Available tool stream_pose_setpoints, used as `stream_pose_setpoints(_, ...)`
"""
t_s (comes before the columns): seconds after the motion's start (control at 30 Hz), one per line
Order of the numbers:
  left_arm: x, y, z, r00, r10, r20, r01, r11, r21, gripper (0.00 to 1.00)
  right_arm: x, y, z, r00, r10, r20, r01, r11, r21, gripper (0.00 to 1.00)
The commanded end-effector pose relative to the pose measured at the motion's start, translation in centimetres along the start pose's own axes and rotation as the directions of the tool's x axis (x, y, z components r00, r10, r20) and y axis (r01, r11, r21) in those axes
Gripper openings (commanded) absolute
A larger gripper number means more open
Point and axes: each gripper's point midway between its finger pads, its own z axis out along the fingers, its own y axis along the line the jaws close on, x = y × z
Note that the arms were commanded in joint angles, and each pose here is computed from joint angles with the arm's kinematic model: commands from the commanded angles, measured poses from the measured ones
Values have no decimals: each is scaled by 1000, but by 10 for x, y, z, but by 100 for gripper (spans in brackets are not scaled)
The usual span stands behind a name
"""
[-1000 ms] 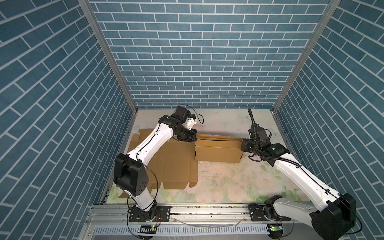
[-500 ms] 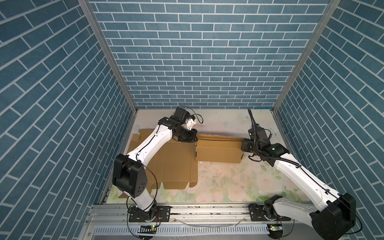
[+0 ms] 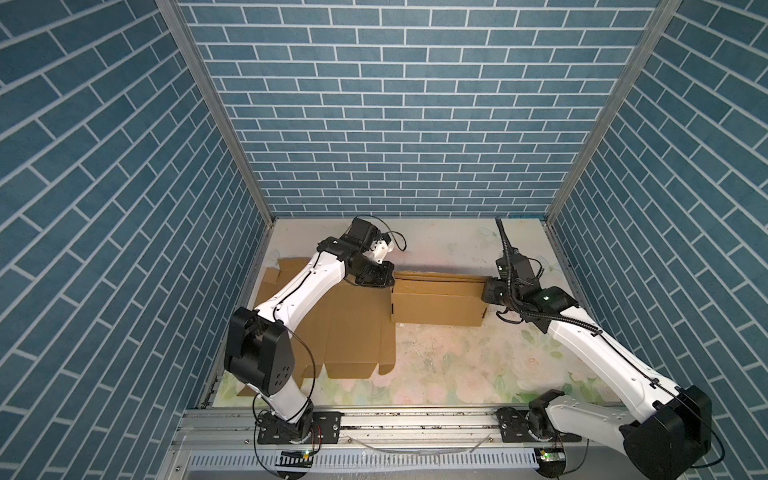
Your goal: Fold the paper box
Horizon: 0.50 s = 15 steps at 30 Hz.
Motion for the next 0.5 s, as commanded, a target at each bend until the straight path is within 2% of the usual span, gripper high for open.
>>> stream_pose_setpoints(0.0, 19, 16, 7, 999, -17, -43, 15, 998, -59, 6, 18, -4, 4, 998, 21, -58, -20, 1000, 15, 0)
stream_pose_setpoints(0.2, 24, 22, 10, 999, -26, -40, 22, 997, -78, 5, 13, 13, -4, 998, 0, -65, -5, 997, -82, 0)
stream_pose_setpoints(0.33, 23, 23, 9, 999, -19, -31, 16, 996, -86, 5, -4, 23, -26, 994, -98, -40, 89, 977, -192, 29)
stream_pose_setpoints(0.4, 22, 23, 9, 999, -20, -32, 17, 996, -86, 5, -12, 24, -37, 989, -139, -47, 122, 958, -258, 38)
stream_pose_setpoints(0.47, 22, 23, 10, 999, -20, -30, 18, 996, -86, 5, -20, 21, -49, 971, -238, -27, 222, 936, -273, 45)
